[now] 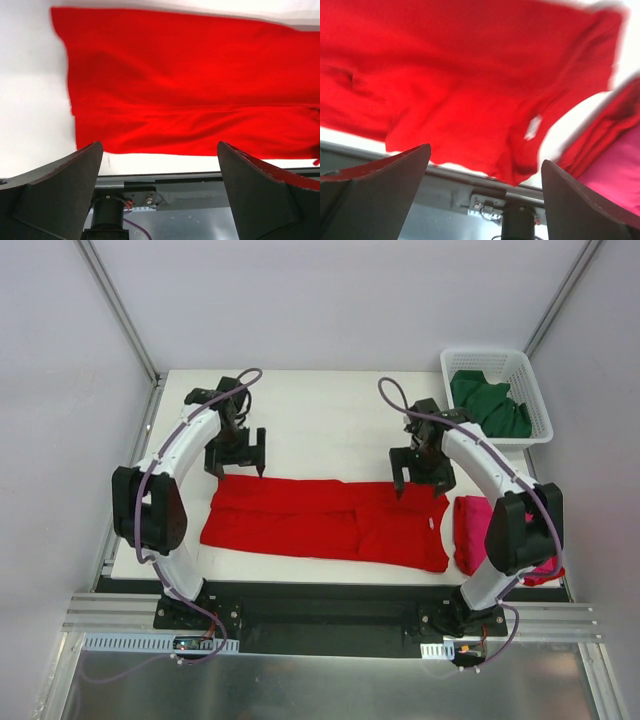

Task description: Fold and stack the t-shirts

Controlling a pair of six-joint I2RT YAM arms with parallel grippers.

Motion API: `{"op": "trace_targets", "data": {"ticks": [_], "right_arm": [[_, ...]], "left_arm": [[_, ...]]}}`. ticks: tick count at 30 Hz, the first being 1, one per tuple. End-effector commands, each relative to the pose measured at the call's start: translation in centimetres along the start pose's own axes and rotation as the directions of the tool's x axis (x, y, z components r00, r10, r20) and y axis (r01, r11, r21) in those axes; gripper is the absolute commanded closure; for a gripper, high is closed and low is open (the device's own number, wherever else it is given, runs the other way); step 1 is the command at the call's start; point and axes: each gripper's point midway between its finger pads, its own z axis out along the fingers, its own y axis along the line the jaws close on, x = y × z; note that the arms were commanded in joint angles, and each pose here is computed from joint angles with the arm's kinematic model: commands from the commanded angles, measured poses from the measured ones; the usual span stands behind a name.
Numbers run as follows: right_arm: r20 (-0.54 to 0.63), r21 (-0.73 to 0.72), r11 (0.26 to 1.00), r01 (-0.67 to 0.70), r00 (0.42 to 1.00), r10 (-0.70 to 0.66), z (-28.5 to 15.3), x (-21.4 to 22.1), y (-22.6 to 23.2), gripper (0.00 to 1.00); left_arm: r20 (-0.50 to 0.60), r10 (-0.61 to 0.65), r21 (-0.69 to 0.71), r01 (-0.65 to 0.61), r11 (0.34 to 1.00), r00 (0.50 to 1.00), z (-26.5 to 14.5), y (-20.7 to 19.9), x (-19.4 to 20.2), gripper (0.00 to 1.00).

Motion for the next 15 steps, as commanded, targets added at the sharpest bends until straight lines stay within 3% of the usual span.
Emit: {"op": "trace_targets", "data": {"ticks": [1, 10, 15], "right_arm": [[-0.001, -0.091, 0.994, 0.054, 0.999, -0.054, -1.2, 3.8, 3.0, 0.04], [0.005, -0.062, 0.996, 0.067, 0.998, -0.067, 3.1, 5.7, 4.6, 0.04], [-0.06, -0.055, 0.996, 0.076, 0.995, -0.079, 6.1, 6.6, 5.0, 0.04]], "left_arm": [[-0.025, 0.085, 0.091, -0.082, 0.992, 0.996, 0.0, -4.9, 0.0, 0.01], [-0.176, 0.116, -0.002, -0.118, 0.993, 0.978, 6.4, -4.7, 3.4, 0.01], [-0.225, 0.116, -0.018, -0.123, 0.992, 0.968, 8.7, -3.7, 5.3, 0.01]]}}
